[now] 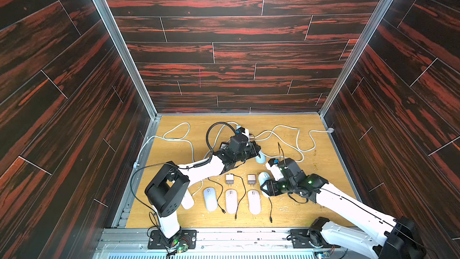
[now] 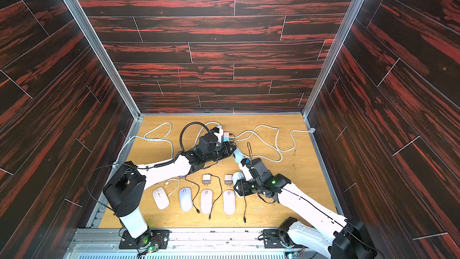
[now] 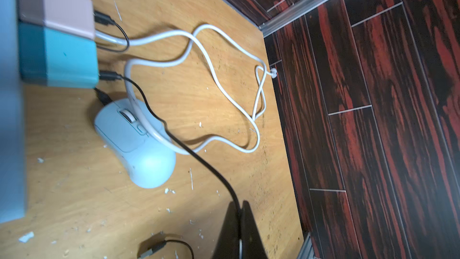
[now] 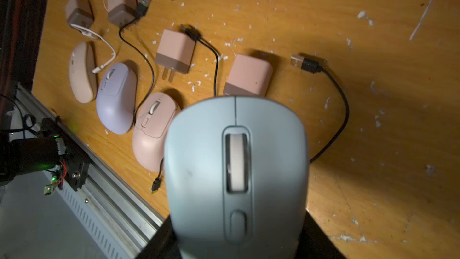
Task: Unplug the wireless mouse
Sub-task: Remove the power cord from the mouse, then place the mouse at the center of the board.
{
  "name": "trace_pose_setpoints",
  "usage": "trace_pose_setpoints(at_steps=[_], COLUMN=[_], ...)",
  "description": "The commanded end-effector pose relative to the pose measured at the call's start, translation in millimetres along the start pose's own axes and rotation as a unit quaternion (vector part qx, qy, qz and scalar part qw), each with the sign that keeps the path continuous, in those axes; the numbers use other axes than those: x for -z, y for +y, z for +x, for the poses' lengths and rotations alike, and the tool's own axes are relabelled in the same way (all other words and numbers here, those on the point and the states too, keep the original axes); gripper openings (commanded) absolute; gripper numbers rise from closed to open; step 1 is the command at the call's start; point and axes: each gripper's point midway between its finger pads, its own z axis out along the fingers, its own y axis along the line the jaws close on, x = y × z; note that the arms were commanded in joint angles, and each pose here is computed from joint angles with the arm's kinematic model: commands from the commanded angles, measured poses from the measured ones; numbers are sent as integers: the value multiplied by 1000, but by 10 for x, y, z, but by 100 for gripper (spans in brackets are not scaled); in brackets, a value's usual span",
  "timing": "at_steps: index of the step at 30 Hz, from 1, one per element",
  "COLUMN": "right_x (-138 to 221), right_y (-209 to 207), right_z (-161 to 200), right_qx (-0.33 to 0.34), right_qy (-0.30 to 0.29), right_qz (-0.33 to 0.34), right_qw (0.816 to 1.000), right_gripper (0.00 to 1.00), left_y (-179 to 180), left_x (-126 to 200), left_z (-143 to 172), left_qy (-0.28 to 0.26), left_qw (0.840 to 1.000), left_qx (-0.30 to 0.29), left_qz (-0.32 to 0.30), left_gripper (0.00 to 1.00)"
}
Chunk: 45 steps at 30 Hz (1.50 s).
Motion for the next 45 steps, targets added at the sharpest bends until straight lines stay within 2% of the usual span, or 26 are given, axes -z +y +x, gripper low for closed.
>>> trace_pose_setpoints(at_steps=[1, 7, 11, 15, 20, 28, 30, 36, 41, 42, 45], right_x=[19, 61, -25, -95, -91, -256, -283, -297, -261, -247, -171], right_y=[-165, -553, -689, -769, -898, -775, -762, -753, -735, -740, -765], right_z=[128, 363, 493, 593, 777, 780, 819, 839, 774, 764, 719], right_qx=[-41, -120, -150, -159, -183, -149, -141, -134, -140, -142, -150], right_qy=[9, 34, 60, 75, 87, 103, 112, 110, 94, 91, 77], right_qz=[48, 153, 190, 207, 234, 210, 212, 222, 220, 222, 234], right_qw=[998, 980, 968, 962, 951, 961, 961, 959, 961, 961, 957], right_gripper=[0, 0, 0, 0, 11, 19, 27, 61, 78, 86, 89], left_y=[-120, -35, -20, 0, 34, 51, 59, 85, 114, 138, 174], left_x=[2, 16, 13, 26, 47, 30, 29, 33, 31, 28, 43], left_z=[-80, -26, -3, 13, 23, 50, 49, 61, 81, 96, 130], left_qy=[-12, -10, -6, -5, -7, -2, -3, -2, 1, 3, 7], left_qw=[1000, 1000, 1000, 1000, 1000, 1000, 1000, 1000, 1000, 1000, 1000], left_qx=[-9, -5, 0, 0, 0, 3, 3, 5, 6, 6, 4], left_qz=[13, 5, 8, 5, 2, 3, 1, -3, -7, -11, -15], left_gripper=[0, 0, 0, 0, 0, 0, 0, 0, 0, 0, 0])
